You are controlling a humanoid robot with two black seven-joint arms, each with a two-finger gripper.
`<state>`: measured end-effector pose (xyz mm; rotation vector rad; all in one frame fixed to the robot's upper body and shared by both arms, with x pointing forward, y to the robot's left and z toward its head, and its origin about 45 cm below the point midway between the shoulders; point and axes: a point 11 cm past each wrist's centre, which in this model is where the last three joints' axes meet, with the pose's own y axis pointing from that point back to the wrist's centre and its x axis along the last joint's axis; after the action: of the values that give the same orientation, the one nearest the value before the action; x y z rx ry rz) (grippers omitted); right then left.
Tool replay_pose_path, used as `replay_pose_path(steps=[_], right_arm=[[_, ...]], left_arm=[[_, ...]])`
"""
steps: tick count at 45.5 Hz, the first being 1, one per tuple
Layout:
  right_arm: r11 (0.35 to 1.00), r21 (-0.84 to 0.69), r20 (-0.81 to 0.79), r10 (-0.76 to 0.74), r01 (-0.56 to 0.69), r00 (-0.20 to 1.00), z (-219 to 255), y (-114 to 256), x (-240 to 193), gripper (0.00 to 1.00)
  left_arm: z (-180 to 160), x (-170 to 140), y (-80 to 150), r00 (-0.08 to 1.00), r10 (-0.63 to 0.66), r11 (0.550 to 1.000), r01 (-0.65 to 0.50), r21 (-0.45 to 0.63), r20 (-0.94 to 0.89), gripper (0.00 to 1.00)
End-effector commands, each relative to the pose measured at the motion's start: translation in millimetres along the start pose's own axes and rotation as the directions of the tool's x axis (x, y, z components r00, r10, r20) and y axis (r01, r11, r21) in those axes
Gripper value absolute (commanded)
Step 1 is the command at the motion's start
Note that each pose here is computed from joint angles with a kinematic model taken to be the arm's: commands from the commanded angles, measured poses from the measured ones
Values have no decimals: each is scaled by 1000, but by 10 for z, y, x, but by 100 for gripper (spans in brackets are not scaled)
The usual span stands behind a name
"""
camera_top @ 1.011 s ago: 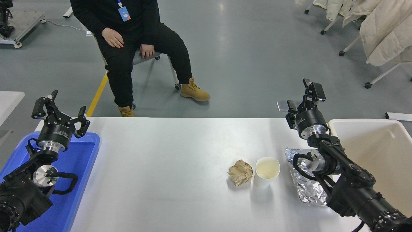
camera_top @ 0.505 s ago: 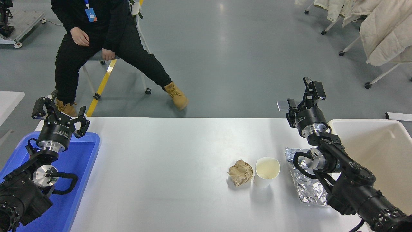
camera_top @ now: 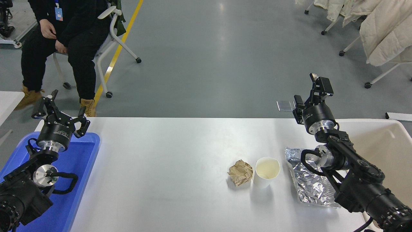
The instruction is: Clean the table surface
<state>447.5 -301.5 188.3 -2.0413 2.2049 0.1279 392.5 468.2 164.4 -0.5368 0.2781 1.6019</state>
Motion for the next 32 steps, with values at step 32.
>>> replay_pose_path(steps=[32], right_arm=[[866, -265, -493, -500, 424, 713, -58, 381, 24, 100]], left_arm=[[0, 0, 0, 1000, 0, 1000, 0, 0, 0, 100]])
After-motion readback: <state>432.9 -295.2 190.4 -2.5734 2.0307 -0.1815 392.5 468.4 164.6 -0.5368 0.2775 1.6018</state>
